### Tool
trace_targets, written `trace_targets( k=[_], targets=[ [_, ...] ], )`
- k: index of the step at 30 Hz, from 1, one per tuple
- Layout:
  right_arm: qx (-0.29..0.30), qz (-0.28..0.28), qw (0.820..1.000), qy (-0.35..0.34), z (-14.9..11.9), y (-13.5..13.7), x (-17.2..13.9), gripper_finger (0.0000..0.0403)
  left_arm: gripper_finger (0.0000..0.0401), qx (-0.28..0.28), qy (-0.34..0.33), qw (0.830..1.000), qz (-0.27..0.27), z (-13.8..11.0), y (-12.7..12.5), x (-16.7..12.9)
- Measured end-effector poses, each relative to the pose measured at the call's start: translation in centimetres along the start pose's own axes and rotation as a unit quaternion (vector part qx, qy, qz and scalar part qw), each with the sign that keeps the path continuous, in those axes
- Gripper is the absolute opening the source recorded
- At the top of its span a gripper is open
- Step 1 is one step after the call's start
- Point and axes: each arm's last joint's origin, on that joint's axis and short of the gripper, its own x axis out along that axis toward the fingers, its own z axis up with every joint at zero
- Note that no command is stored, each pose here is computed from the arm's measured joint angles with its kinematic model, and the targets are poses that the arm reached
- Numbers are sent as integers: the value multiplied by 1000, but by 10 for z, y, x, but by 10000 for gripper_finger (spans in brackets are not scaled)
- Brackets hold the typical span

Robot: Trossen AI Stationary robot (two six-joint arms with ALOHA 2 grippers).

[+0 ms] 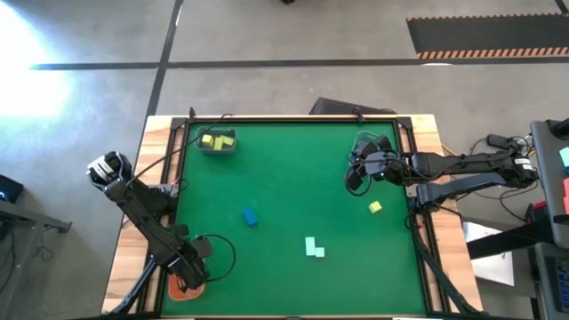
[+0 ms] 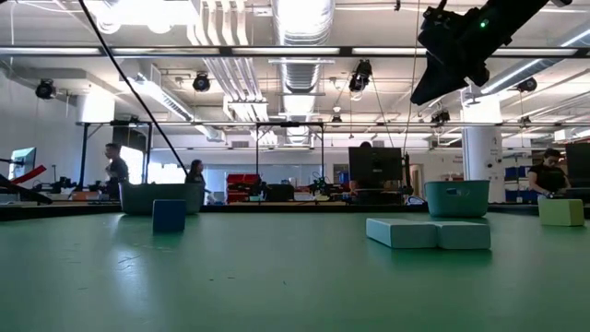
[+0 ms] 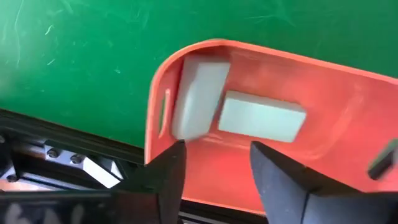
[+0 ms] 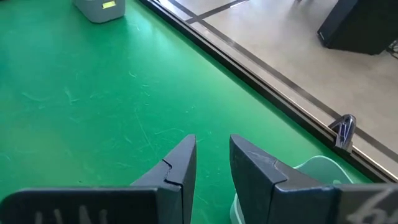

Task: Sort & place blocks by color
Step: Put the yellow block into the blue bin

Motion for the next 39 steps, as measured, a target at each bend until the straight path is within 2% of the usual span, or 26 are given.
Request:
trace_targets(
  k=[3, 7, 12, 19, 24, 28, 33, 36, 39],
  targets=[
    [8, 14, 1000, 6, 0, 1, 0, 84, 178, 10, -7, 1000, -16, 2, -4, -8],
    [16, 56, 998, 24, -2, 3, 0, 84, 176, -11, -19, 999, -29, 12, -4, -18],
    [48, 108, 992, 49, -3, 6, -1, 84, 161, -26, -85, 996, -25, 36, 3, -31],
    [66, 202, 972, 99, -8, 18, -6, 84, 139, 22, -185, 982, -22, 73, 14, -46],
    [98, 222, 956, 163, -18, 26, -10, 84, 134, 79, -235, 969, 4, 91, 22, -50],
    [137, 186, 938, 260, -34, 22, -13, 83, 134, 118, -260, 958, 32, 100, 29, -53],
    [177, 46, 905, 384, -57, 3, -23, 83, 134, 126, -277, 951, 59, 108, 35, -55],
    [187, -12, 890, 416, -65, -4, -28, 78, 134, 119, -288, 947, 76, 110, 38, -55],
    [190, -17, 888, 419, -65, -4, -29, 72, 134, 120, -300, 941, 98, 112, 40, -56]
  ],
)
